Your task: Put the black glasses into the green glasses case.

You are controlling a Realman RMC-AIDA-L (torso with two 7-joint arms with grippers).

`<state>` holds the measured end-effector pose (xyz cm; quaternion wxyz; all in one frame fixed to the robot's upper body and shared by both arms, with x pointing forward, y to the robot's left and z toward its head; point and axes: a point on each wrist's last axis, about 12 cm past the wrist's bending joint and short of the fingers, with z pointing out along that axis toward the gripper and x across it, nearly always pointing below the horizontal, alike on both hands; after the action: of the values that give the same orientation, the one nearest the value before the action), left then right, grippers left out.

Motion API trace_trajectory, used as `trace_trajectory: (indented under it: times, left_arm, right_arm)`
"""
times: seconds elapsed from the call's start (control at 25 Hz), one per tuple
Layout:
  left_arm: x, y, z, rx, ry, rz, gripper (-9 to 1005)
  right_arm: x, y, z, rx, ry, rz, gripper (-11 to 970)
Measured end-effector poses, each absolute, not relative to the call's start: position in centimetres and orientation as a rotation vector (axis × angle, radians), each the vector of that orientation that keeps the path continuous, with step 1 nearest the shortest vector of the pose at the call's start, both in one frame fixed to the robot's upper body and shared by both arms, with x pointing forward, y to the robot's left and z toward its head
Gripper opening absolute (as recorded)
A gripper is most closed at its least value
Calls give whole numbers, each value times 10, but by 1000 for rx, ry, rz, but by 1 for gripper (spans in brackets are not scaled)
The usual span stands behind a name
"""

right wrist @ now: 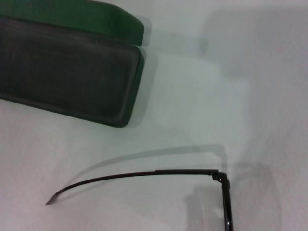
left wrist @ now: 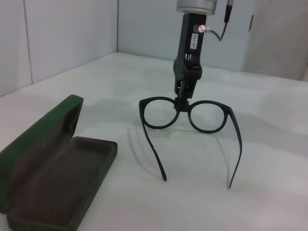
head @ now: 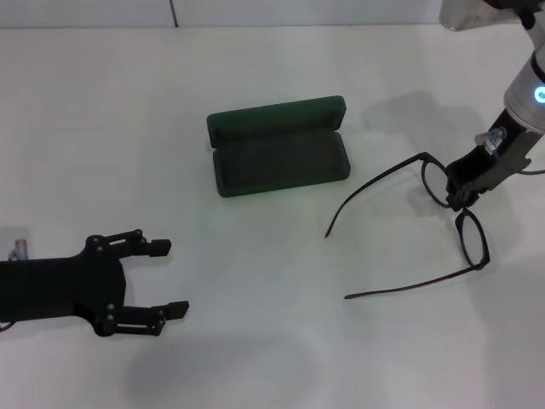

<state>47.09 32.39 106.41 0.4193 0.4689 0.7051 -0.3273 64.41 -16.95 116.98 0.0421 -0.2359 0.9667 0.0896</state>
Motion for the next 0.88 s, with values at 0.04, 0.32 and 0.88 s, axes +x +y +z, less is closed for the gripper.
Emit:
trace_trajectory:
  times: [0.04,0.32,0.88]
  left_arm:
    - [471,324,1064,1177,1767,-820,881]
    - [474,322,1065,1182,1761,-821,877]
    - [475,322,1064,1180,1765,-817,870]
  right_arm:
    - [644,-170,1170,-722,2959,274,122]
    - [643,-171,1168,-722,2967,274,119]
    - [641,-167,1170,-794,2934,235,65]
